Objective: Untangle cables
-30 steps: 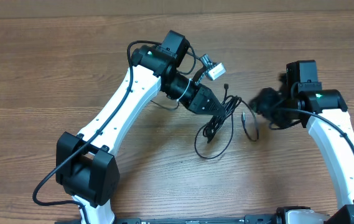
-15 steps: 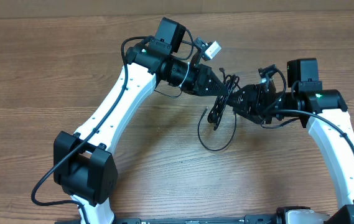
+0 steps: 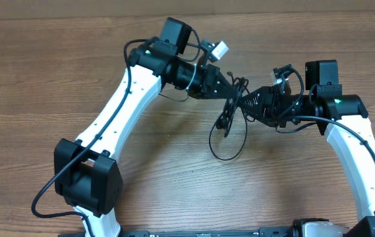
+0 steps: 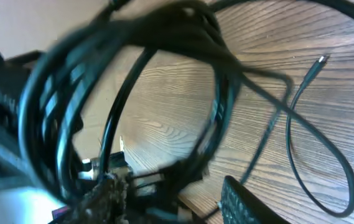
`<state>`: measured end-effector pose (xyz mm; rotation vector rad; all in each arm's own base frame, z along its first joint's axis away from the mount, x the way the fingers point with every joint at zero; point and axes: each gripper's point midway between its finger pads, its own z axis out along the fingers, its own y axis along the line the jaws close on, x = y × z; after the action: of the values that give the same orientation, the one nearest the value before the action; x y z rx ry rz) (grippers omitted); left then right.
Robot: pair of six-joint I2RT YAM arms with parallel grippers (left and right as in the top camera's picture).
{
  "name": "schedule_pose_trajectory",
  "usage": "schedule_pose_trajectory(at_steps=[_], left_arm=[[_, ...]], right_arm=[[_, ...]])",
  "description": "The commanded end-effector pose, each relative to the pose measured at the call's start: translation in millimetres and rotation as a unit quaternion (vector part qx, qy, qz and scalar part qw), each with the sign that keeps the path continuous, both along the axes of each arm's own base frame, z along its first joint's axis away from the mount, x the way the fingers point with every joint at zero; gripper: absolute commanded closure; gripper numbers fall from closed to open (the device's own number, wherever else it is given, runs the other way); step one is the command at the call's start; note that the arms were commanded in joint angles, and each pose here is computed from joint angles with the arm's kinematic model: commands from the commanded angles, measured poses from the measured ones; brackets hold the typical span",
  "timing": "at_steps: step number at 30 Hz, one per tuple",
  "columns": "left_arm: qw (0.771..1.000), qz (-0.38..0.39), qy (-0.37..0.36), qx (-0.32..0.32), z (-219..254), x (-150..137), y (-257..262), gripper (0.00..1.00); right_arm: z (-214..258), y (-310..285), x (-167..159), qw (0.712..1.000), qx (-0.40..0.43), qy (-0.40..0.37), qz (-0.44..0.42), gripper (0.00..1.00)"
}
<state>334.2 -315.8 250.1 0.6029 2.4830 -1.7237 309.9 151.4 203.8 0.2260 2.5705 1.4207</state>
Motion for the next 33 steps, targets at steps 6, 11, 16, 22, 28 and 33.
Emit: schedule_pose_trajectory(at_steps=[6,11,16,22,28,33], left_arm=[[1.0,0.006,-0.003,-0.015,12.5,4.2,7.5,0.96],[1.0,-0.012,-0.005,-0.012,11.5,-7.5,-5.6,0.96],[1.0,-0.021,-0.008,-0.009,10.5,-13.9,-13.4,0.96],[0.999,-0.026,-0.007,-0.018,13.5,-15.1,-14.1,0.96],[0.992,-0.07,-0.003,-0.104,45.9,-24.0,-20.5,0.96],[0.991,-0.073,0.003,-0.11,49.1,-24.5,-21.3,0.96]], right_arm=[[2.8,2.1,-1.1,1.0,0.01,-0.001,0.005,0.52],[2.8,2.1,-1.1,1.0,0.01,-0.001,0.005,0.53],[2.8,2.1,-1.2,1.0,0.01,-0.001,0.006,0.53],[2.5,2.0,-1.3,1.0,0.01,0.0,0.005,0.59],[1.2,1.9,-3.4,1.0,0.01,0.007,0.005,0.76],[1.4,1.9,-3.5,1.0,0.01,0.007,0.005,0.93]])
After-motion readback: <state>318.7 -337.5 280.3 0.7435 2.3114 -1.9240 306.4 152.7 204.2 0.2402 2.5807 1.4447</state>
